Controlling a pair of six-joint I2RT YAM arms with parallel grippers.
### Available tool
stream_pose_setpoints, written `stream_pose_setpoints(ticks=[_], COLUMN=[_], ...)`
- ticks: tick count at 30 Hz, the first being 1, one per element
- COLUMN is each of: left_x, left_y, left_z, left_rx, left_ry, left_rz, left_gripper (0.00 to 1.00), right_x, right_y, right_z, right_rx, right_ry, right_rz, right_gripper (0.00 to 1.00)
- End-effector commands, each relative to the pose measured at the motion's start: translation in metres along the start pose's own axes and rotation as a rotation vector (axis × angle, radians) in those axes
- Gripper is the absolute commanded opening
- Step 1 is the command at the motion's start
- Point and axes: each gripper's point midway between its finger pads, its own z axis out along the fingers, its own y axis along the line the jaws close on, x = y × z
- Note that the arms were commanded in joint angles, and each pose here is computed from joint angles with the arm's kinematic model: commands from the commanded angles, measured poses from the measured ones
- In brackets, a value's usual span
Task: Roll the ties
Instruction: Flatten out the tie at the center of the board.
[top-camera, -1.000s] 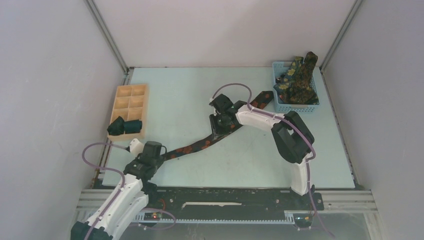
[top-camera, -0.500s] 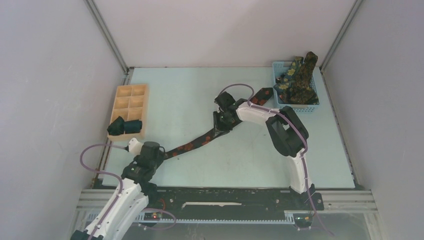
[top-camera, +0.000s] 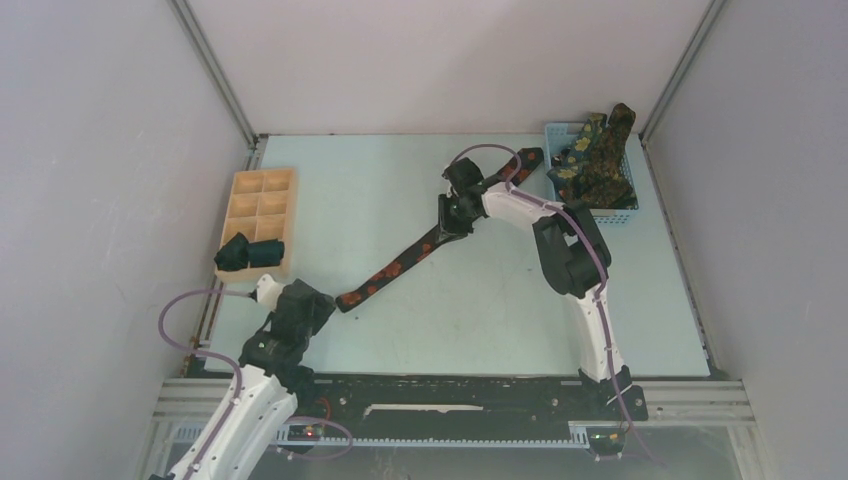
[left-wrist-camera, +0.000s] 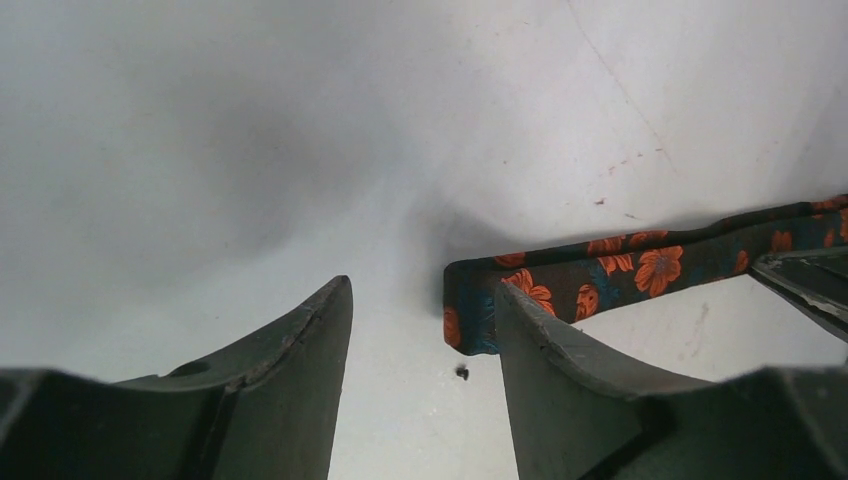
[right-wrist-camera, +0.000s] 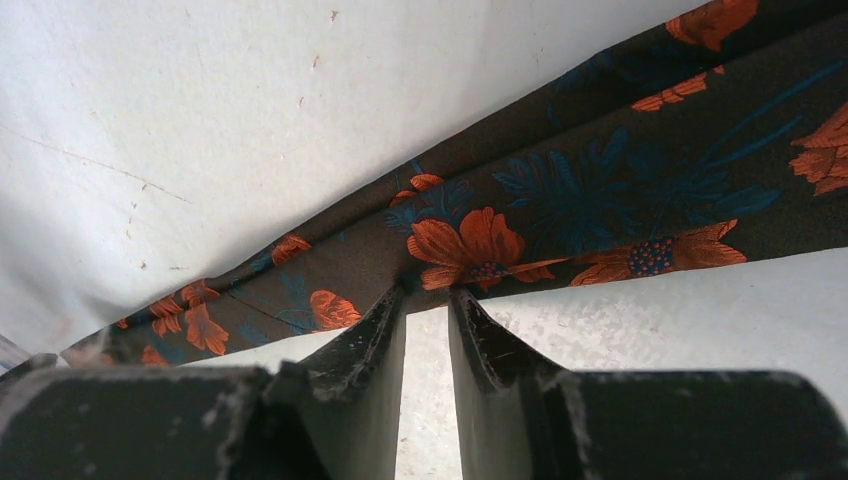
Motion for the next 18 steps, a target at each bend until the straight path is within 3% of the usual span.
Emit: stream_pose_setpoints(ticks=[1, 10, 18], left_x=[0.002, 0.015, 0.021], left_y=[-0.011, -0.026, -0.032], left_z=[0.002, 0.004, 0.009], left_rx=[0.065, 0.169, 0.198], left_ry=[0.008, 0.056, 0.078], left_rz=[-0.011, -0.003, 0.012], left_gripper=[0.6, 0.54, 0.5], right_x=[-0.011, -0.012, 0.007], right_y=[-0.002, 0.013, 0.013], right_z=[-0.022, -0.068, -0.081], right_rx=[0.043, 0.016, 0.01], right_ry=[-0.037, -0.103, -0.094], right_rz=[-0.066, -0.08, -0.091], right_gripper=[0.26, 0.27, 0.27])
